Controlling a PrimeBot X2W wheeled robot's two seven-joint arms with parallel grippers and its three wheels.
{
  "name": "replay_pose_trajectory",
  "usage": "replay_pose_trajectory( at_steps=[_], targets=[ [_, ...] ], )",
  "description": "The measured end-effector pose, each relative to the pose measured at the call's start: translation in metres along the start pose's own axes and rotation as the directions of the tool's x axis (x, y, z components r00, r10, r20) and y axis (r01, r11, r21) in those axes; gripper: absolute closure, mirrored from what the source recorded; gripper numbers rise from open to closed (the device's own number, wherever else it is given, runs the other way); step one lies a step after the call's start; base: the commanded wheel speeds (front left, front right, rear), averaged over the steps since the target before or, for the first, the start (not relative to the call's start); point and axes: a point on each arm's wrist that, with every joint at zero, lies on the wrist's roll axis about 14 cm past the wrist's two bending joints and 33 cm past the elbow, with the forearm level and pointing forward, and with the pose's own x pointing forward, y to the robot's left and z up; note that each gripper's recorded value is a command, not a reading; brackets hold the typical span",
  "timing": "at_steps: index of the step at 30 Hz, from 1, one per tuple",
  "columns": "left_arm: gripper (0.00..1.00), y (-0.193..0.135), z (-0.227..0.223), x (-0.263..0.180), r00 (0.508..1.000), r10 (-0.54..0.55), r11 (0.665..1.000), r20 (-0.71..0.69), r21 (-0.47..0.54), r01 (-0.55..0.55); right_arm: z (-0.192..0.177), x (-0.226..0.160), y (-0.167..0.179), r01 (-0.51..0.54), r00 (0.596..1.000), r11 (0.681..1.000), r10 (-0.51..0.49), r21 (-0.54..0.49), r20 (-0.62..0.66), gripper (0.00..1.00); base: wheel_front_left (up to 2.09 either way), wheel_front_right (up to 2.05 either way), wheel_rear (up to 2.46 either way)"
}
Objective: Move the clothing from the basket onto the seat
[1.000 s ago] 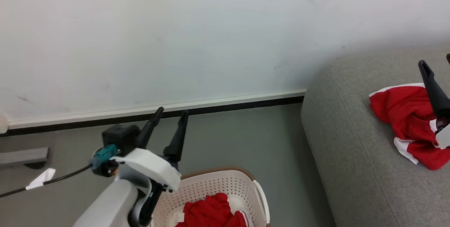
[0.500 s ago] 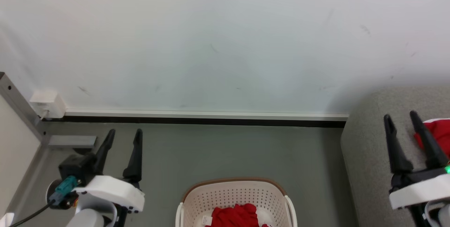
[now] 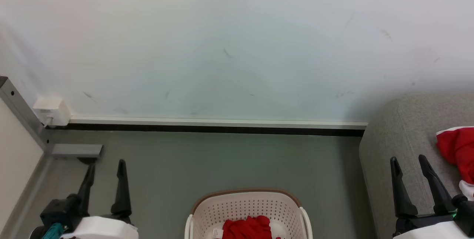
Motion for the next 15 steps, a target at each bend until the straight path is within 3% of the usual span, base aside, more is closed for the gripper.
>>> replay_pose_trajectory(
  at_steps=[15],
  targets=[
    [0.00,-0.005,-0.012,-0.001,1.000,-0.012,1.000,-0.021,-0.020,0.011,-0.003,-0.002,-0.007,-0.008,1.000,1.000,0.008,-0.021,-0.022,0.00,0.00,0.00,0.00]
  ],
)
